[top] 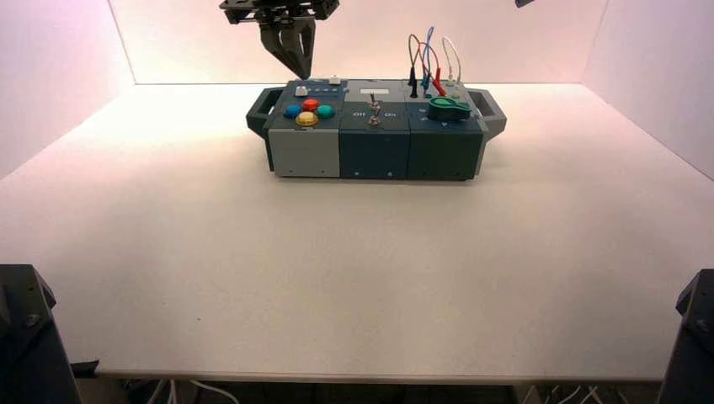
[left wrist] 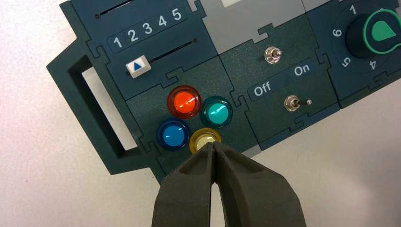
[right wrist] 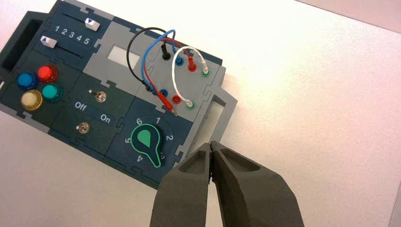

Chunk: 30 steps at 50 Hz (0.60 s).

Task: Move the bottom slider to position 3.

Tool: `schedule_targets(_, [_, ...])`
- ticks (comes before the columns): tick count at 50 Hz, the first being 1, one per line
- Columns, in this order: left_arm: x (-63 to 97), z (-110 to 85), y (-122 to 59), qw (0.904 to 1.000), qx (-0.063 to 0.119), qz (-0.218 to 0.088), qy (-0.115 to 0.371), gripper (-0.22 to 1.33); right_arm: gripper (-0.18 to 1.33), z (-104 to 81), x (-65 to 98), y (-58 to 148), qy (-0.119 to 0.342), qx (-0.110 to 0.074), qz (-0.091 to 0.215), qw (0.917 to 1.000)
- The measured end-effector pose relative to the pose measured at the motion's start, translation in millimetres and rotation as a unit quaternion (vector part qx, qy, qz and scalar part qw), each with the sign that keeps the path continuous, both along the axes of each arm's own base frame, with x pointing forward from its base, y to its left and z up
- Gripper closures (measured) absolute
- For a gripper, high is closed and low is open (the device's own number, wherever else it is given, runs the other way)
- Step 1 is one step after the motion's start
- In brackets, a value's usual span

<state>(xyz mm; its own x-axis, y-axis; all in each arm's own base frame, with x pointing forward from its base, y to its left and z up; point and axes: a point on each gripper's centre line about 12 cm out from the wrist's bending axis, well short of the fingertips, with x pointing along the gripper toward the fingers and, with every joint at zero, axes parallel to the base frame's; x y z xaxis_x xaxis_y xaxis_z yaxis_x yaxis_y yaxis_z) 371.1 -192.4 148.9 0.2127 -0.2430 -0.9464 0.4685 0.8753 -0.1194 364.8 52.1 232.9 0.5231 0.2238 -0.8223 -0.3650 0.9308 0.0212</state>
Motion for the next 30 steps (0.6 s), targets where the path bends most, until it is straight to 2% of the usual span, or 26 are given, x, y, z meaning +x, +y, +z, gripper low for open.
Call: schedule_targets(30, [-0.6,3.2,0.7,0.9999,-0.004,0.002,-0.01,1.28,1.29,0.1,0.2,0.1,-0.001,0.001,-0.001,1.0])
